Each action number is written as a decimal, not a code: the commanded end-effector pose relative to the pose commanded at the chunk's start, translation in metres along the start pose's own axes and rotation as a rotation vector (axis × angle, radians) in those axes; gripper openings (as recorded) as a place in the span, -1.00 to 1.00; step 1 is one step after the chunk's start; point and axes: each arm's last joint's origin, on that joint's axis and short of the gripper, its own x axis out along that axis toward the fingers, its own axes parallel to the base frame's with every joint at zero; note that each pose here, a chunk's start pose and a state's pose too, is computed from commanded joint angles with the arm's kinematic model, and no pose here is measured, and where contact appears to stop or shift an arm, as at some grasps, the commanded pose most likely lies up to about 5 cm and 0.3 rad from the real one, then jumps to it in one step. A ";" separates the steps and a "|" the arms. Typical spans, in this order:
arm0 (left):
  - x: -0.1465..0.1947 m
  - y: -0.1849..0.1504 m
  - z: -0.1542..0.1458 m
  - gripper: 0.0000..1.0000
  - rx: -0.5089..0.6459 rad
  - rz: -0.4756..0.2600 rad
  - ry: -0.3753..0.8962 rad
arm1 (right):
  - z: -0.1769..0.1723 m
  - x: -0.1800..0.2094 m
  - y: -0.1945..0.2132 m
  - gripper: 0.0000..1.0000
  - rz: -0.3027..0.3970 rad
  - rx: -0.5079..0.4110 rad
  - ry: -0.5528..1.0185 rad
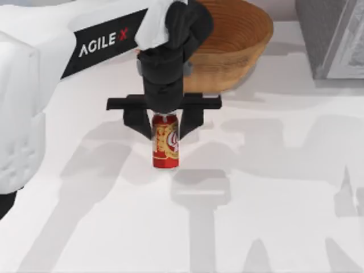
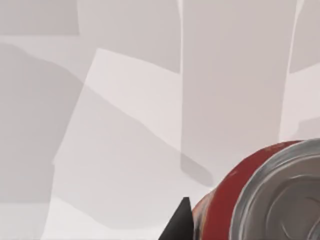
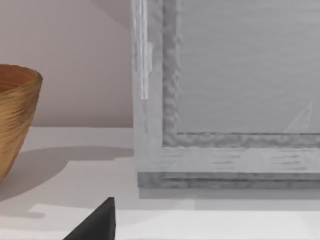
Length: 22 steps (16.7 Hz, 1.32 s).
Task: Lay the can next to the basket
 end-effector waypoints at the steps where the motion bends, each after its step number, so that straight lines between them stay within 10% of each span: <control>1: 0.000 0.000 0.000 -1.00 0.000 0.000 0.000 | 0.000 0.000 0.000 1.00 0.000 0.000 0.000; 3: 0.000 0.000 0.000 -1.00 0.000 0.000 0.000 | 0.000 0.000 0.000 1.00 0.000 0.000 0.000; 16: 0.000 0.000 0.000 0.96 0.000 0.000 0.000 | 0.000 0.000 0.000 1.00 0.000 0.000 0.000; 22: 0.000 0.000 0.000 1.00 0.000 0.000 0.000 | 0.000 0.000 0.000 1.00 0.000 0.000 0.000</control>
